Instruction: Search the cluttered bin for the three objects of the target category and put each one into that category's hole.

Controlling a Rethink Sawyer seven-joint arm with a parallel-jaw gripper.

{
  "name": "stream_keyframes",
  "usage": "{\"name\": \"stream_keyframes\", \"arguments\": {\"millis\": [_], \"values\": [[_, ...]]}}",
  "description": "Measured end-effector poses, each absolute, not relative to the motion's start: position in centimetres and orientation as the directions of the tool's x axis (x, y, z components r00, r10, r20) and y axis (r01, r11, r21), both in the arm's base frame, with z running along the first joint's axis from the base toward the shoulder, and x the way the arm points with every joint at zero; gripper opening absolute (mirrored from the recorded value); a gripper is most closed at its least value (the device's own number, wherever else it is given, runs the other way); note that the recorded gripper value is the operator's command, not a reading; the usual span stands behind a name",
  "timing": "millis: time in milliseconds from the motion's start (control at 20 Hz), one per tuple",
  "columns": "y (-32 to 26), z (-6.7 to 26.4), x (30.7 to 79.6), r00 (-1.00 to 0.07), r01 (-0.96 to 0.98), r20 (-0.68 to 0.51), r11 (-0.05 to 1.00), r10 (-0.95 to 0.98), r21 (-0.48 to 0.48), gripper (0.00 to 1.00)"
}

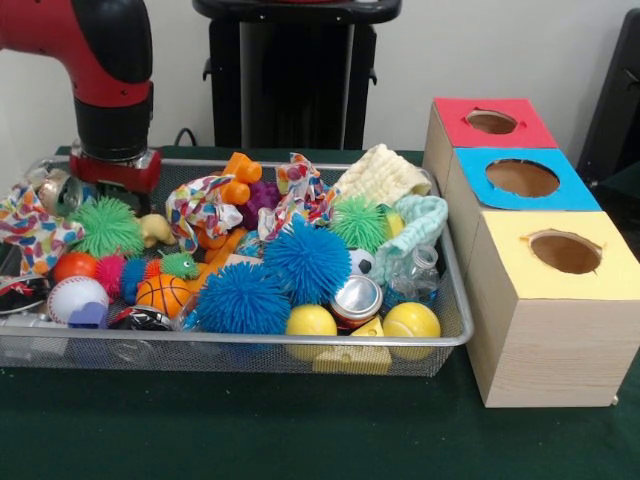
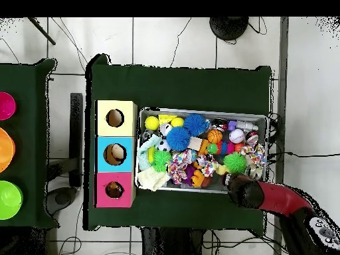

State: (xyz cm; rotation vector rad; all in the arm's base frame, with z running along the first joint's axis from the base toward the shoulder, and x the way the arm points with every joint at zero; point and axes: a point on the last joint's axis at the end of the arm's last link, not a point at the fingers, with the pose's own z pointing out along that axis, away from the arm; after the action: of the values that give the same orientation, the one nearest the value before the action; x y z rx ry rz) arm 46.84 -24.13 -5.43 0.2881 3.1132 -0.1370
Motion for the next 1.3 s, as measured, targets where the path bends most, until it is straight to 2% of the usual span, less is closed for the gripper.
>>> {"name": "stream_keyframes", "arguments": {"millis": [200,650,950,1300], "values": [[-23.2,-3.4,46.5,-0.981,0.195,-0.014,0.977,0.195,-0.081,1.0],[-20.8,4.7,48.8,-0.974,0.218,0.031,0.969,0.223,-0.117,1.0],[-20.3,6.6,50.1,-0.975,0.216,0.014,0.968,0.22,-0.129,1.0],[-19.6,5.2,50.1,-0.977,0.206,0.034,0.972,0.211,-0.117,1.0]]}}
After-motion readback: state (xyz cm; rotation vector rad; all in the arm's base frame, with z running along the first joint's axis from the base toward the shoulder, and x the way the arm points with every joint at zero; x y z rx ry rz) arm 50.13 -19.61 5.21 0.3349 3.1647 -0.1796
